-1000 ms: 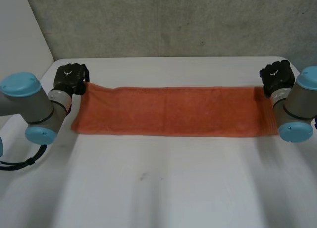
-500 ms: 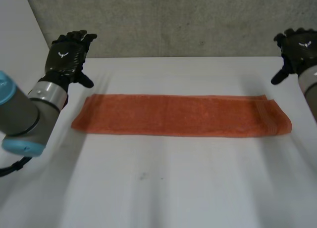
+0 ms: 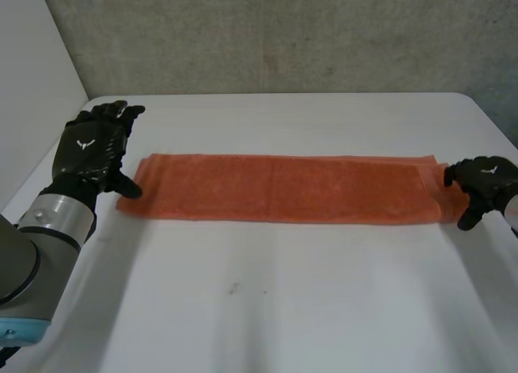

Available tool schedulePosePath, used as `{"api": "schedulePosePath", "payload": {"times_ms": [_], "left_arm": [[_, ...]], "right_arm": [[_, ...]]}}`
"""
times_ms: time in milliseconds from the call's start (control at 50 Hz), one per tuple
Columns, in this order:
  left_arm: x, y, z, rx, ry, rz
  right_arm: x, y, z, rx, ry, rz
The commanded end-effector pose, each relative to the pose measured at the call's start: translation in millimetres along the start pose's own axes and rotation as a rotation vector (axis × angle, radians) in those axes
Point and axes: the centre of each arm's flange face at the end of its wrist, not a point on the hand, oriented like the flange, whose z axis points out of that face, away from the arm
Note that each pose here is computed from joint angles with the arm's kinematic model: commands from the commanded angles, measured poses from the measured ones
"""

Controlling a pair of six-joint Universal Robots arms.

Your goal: Fold the laundry

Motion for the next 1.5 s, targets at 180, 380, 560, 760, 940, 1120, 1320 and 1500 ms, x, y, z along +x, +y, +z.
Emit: {"api": "schedulePosePath", "payload": {"times_ms": [180, 380, 560, 760, 940, 1120, 1320, 1500], "left_arm": [[-1, 9, 0, -0.031, -0.021, -0.003], [-1, 8, 0, -0.034, -0.019, -0.005], [4, 6, -3, -0.029, -0.006, -0.006], [3, 5, -2, -0.025, -0.011, -0.005], [3, 5, -2, -0.025, -0.009, -0.005], [6, 6, -1, -0.026, 0.002, -0.006], [34, -5, 12, 0.030, 0.092, -0.004], [106, 7, 18, 0.035, 0.292, -0.014]], "right_arm": [[20, 25, 40, 0.027, 0.146, -0.093], [94, 12, 38, -0.077, 0.546, -0.269], [4, -90, 34, 0.273, 0.349, -0.295], [-184, -147, 1, 0.615, -0.179, -0.313], [-313, -112, -31, 0.676, -0.545, -0.368], [-335, -98, -35, 0.594, -0.529, -0.371], [-249, -148, -44, 0.511, -0.268, -0.078], [-188, -95, -37, 0.217, -0.207, 0.048]]}}
